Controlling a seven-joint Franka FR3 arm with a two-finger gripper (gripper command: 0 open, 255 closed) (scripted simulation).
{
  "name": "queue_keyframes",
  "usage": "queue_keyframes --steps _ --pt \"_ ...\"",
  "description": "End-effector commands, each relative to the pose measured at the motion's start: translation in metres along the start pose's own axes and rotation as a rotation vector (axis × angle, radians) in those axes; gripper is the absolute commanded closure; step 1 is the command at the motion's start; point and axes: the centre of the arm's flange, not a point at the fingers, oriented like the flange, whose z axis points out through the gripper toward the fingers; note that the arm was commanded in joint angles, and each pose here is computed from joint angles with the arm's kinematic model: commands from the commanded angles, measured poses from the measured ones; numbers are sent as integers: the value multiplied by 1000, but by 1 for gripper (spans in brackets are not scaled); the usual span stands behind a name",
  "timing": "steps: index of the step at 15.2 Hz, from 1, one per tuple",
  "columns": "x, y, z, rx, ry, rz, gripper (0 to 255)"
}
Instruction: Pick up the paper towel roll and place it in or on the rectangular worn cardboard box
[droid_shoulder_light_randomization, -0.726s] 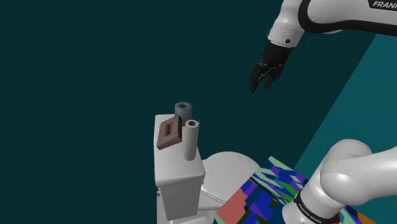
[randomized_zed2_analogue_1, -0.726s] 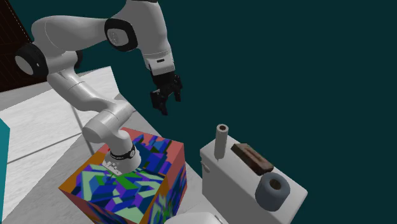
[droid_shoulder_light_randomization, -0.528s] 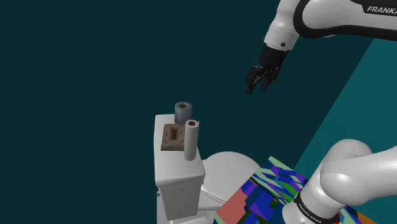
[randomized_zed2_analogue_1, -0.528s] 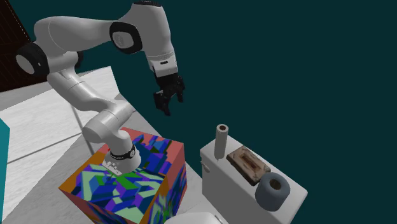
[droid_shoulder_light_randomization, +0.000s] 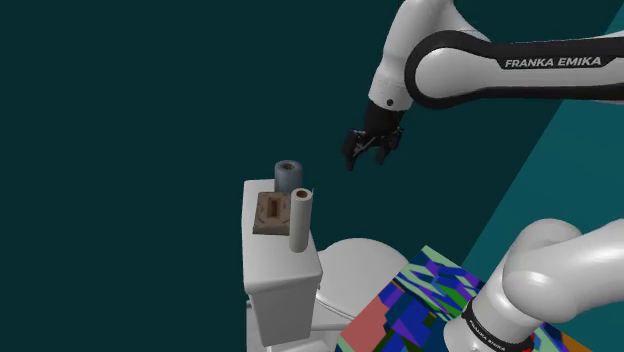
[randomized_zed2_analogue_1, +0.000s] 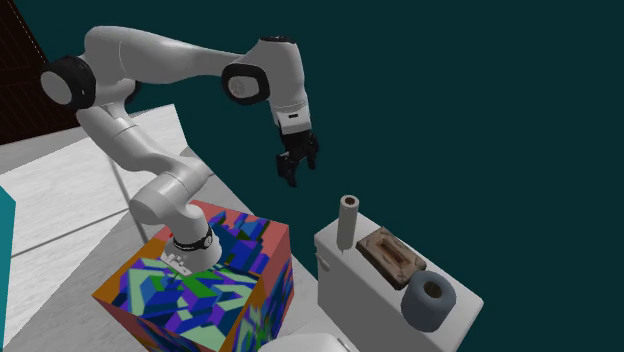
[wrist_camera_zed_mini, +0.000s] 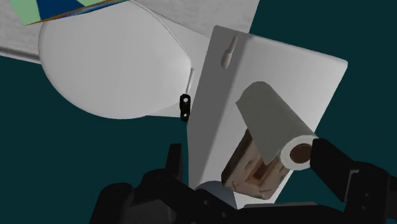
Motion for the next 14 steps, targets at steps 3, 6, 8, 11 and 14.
queue_keyframes --steps 3,6,8,11,14 --pt "12 -41 36 -18 17 62 0" --pt "22 -70 62 -32 29 107 0" --pt "30 -89 80 -42 37 136 0" --pt "44 -117 107 -56 49 181 0" --pt "49 -124 126 -61 53 195 0"
